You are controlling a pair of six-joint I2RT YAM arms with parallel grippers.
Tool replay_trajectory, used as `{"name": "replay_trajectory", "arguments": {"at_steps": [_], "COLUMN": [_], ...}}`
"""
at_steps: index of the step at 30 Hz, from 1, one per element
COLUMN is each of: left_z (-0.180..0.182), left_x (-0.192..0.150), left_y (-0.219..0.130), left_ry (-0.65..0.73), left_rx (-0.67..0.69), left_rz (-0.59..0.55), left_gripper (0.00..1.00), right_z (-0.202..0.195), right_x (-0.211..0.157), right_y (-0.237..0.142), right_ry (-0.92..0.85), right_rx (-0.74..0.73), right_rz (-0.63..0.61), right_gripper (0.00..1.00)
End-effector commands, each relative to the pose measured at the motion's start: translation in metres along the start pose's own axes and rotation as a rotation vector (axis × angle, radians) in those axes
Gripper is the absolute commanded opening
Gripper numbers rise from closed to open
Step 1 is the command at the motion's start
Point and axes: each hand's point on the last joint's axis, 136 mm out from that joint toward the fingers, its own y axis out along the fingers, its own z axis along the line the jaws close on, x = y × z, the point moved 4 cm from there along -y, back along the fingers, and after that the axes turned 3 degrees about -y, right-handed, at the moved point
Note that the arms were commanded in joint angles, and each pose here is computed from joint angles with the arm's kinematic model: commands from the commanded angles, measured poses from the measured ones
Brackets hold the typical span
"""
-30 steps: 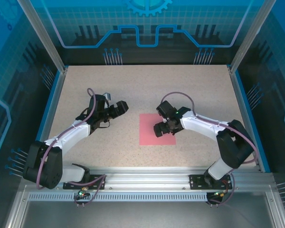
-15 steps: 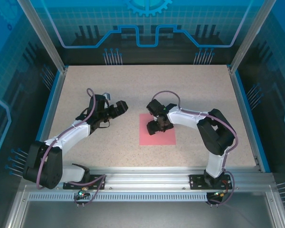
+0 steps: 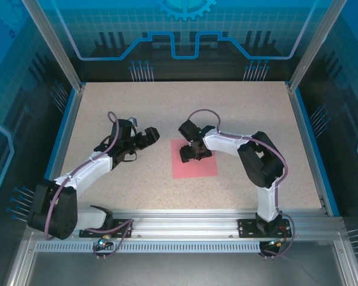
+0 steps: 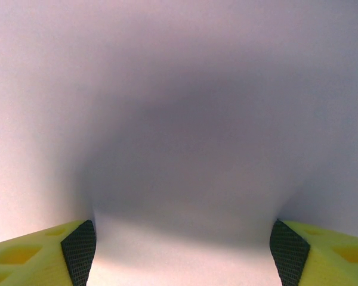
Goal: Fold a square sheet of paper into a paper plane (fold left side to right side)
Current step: Move the square sheet of paper to the center of the table.
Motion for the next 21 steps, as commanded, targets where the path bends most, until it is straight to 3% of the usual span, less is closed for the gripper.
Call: {"name": "replay_trajectory", "arguments": {"at_steps": [1, 7, 12, 16, 21], "left_z": [-0.003, -0.003, -0.008, -0.019, -0.035], "left_x": [0.002, 0.002, 0.000, -0.005, -0.019], "left_y": [-0.007, -0.008, -0.005, 0.006, 0.028], "left_ry": [0.011, 0.003, -0.013, -0.027, -0.024], "left_rx": [0.008, 0.012, -0.016, -0.079, -0.141], "left_rz": [-0.015, -0.008, 0.023, 0.103, 0.237], "left_gripper": [0.99, 0.99, 0.99, 0.95, 0.89], "right_z": [0.000, 0.003, 0.007, -0.005, -0.033], "right_x": [0.012, 0.034, 0.047, 0.057, 0.059], "right_y": [0.015, 0.019, -0.009, -0.039, -0.046], "right_ry": [0.061, 0.094, 0.061, 0.051, 0.046], "right_rx": [0.014, 0.050, 0.101, 0.123, 0.090], "right_rz": [0.005, -0.021, -0.107, -0.186, -0.195], "right_gripper": [0.81, 0.81, 0.82, 0.86, 0.90]}}
